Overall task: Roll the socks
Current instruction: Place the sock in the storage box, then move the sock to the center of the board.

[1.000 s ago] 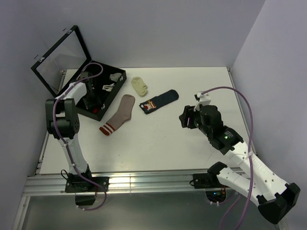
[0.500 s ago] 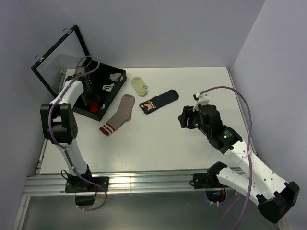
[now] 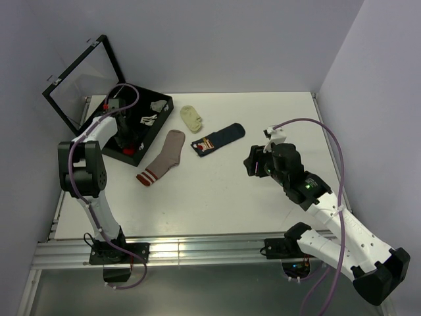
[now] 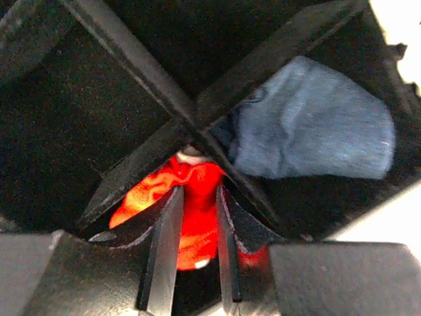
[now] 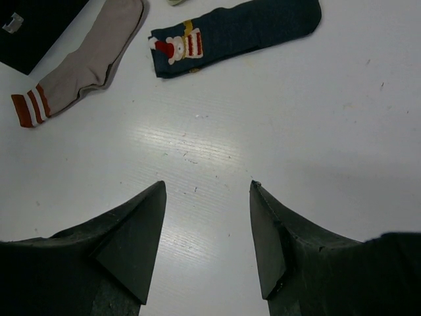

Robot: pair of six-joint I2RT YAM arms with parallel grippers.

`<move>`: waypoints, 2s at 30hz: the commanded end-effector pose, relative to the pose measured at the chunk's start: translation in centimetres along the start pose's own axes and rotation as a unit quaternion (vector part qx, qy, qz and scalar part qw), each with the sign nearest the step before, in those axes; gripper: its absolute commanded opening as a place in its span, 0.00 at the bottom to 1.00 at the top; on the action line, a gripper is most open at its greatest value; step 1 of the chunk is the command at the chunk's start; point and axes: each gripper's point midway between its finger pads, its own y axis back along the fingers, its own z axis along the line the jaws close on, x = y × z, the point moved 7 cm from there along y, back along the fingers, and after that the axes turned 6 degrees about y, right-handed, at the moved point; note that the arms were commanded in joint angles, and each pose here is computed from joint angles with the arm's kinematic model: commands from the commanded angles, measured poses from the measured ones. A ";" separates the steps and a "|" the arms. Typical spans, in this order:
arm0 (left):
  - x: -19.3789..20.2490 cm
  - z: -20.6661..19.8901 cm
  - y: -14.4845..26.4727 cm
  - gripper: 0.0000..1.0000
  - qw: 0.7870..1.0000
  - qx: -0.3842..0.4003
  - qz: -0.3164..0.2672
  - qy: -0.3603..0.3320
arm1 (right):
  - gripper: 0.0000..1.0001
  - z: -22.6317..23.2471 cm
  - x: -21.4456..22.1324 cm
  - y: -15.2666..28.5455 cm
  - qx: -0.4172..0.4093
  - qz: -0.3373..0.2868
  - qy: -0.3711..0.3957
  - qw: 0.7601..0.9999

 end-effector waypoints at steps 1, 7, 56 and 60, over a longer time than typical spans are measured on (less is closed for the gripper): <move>1.1 1.8 -1.1 0.32 0.999 -0.019 0.009 0.031 | 0.61 0.1 -2.2 0.5 0.002 -0.036 -0.010 0.999; 2.1 3.0 -1.9 0.40 0.999 -0.006 0.018 0.051 | 0.61 0.0 -1.8 0.2 0.005 -0.031 -0.005 1.000; 5.2 3.5 24.0 0.95 0.947 0.219 -0.234 -0.024 | 0.41 6.0 0.7 -30.3 -0.040 0.186 -0.008 0.982; 5.7 3.5 24.4 0.95 0.939 0.242 -0.242 -0.028 | 0.36 5.6 3.6 -29.8 -0.023 0.229 -0.022 0.973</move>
